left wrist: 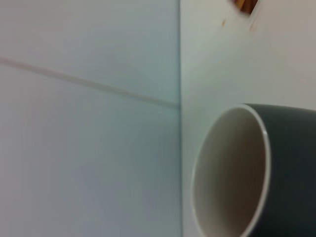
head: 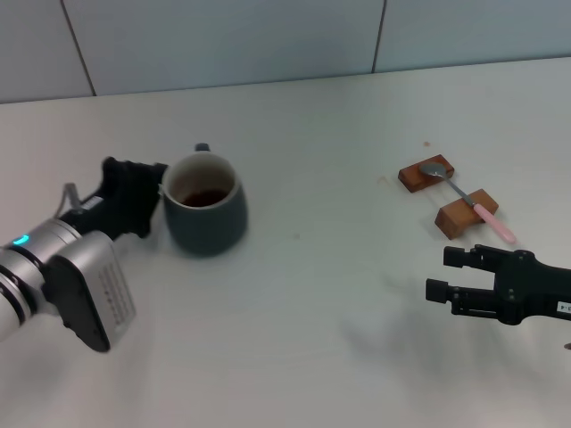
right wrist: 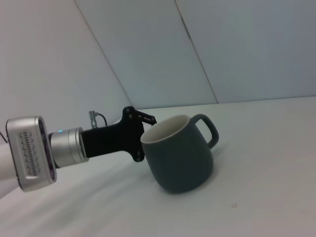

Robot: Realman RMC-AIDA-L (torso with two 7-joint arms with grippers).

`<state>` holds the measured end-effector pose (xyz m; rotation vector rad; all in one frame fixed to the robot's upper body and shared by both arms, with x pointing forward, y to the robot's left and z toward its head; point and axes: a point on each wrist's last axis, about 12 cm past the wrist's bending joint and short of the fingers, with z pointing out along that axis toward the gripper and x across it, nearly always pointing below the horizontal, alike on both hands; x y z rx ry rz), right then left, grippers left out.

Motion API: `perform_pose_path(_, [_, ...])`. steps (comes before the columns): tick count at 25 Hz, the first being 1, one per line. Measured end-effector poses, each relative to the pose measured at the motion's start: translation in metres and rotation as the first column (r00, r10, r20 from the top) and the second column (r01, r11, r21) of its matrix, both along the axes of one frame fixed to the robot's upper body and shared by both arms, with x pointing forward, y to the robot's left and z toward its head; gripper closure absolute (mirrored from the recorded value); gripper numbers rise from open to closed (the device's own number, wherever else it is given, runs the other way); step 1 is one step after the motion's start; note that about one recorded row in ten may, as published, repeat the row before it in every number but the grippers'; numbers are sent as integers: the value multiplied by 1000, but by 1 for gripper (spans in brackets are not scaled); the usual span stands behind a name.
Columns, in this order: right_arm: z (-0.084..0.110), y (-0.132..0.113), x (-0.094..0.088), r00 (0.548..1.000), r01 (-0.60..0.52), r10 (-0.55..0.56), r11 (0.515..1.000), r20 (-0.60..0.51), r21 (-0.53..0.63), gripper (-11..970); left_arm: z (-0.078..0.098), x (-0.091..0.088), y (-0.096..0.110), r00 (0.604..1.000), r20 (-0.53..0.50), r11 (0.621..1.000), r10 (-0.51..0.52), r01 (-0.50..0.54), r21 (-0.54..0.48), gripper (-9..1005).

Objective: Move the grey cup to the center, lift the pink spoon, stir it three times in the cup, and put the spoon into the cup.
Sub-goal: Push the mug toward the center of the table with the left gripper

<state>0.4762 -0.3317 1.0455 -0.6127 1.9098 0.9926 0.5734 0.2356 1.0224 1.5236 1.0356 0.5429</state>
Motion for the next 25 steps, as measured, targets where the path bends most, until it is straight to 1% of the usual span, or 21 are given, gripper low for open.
perform_pose_path(1, [0,0,0,1000,0,0,1000,0,1,146,-1,-2,-3,1000,-3,1000,-21,21,1,997])
perform_pose_path(2, [0,0,0,1000,0,0,1000,0,1,146,-1,-2,-3,1000,-3,1000,-21,21,1,997])
perform_pose_path(3, [0,1,0,1000,0,0,1000,0,2,146,-3,-7,-11,998,-13,998,-66,66,-3,997])
perform_pose_path(10, [0,3,1,1000,-4,4,1000,0,6,147,-5,-14,-27,990,-33,990,-139,138,-31,998])
perform_pose_path(11, [0,3,1,1000,-4,3,1000,1,7,147,-5,-17,-32,986,-33,986,-165,163,-44,998])
perform_pose_path(14, [0,3,1,1000,-3,3,1000,1,7,148,-5,-21,-38,981,-35,980,-191,188,-63,997])
perform_pose_path(16, [0,3,1,1000,-5,5,1000,2,7,148,-6,-27,-48,972,-49,970,-230,225,-90,997])
perform_pose_path(17, [0,4,2,1000,-5,5,1000,2,7,148,-6,-27,-48,972,-49,970,-230,225,-90,997])
perform_pose_path(21, [0,4,2,1000,-4,4,1000,3,8,149,-7,-35,-62,961,-65,957,-270,261,-127,997])
perform_pose_path(23, [0,4,2,1000,-2,2,1000,3,9,149,-6,-36,-64,961,-64,956,-267,256,-143,998])
perform_pose_path(24, [0,4,2,1000,1,-1,1000,4,10,149,-3,-33,-68,972,-56,957,-230,215,-194,998])
perform_pose_path(25, [1,3,2,1000,4,-4,1000,6,11,149,1,-29,-68,985,-55,956,-165,146,-255,998])
